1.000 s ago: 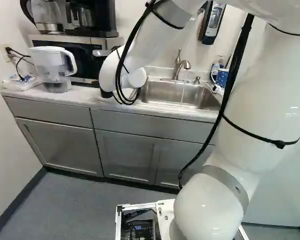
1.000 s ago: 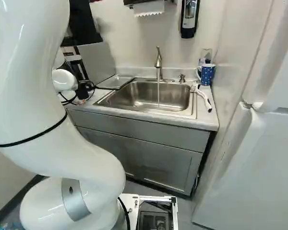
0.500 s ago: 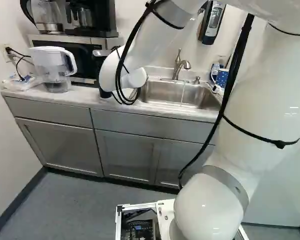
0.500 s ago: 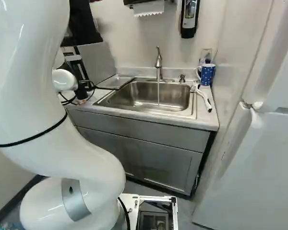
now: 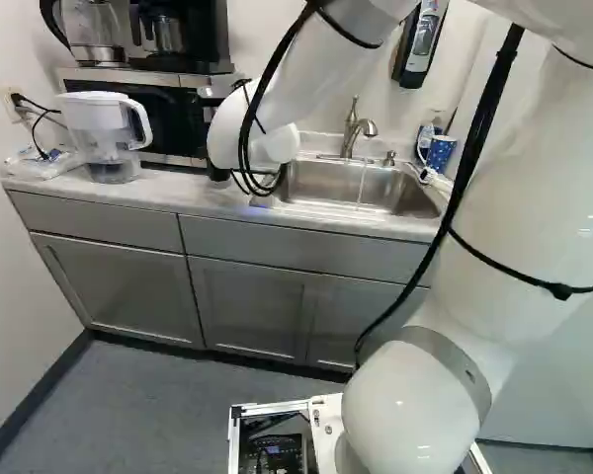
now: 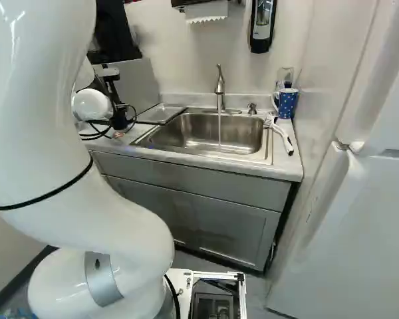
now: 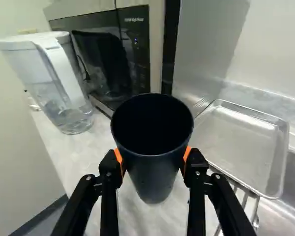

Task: Rinse the cup and place it in the tray

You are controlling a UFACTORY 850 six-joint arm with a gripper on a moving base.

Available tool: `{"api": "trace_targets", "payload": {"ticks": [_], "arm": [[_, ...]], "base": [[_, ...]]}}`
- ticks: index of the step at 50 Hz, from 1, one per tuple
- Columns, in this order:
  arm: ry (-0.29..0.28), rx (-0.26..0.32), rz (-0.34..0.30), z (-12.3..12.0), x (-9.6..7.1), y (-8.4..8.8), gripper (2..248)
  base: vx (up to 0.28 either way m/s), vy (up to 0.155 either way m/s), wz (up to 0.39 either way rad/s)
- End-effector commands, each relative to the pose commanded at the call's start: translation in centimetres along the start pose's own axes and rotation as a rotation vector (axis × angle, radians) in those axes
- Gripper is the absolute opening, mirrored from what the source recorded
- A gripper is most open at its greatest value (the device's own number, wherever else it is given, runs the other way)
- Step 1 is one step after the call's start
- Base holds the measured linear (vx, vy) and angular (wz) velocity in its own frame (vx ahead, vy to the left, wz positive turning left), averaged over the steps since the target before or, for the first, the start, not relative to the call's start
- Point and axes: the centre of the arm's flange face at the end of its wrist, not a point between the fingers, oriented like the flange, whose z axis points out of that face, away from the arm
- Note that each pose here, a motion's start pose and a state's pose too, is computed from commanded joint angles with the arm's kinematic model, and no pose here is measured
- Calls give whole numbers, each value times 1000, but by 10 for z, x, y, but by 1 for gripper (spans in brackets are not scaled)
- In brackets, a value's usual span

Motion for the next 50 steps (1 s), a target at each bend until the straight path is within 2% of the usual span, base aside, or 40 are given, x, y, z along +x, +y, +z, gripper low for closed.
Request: {"api": "trace_targets", "payload": {"ticks": [29, 50], "arm": [[63, -90, 26, -5, 32, 47, 125], [63, -155, 44, 1, 33, 82, 125]], "base": [[0, 0, 0], [0, 0, 0]]}}
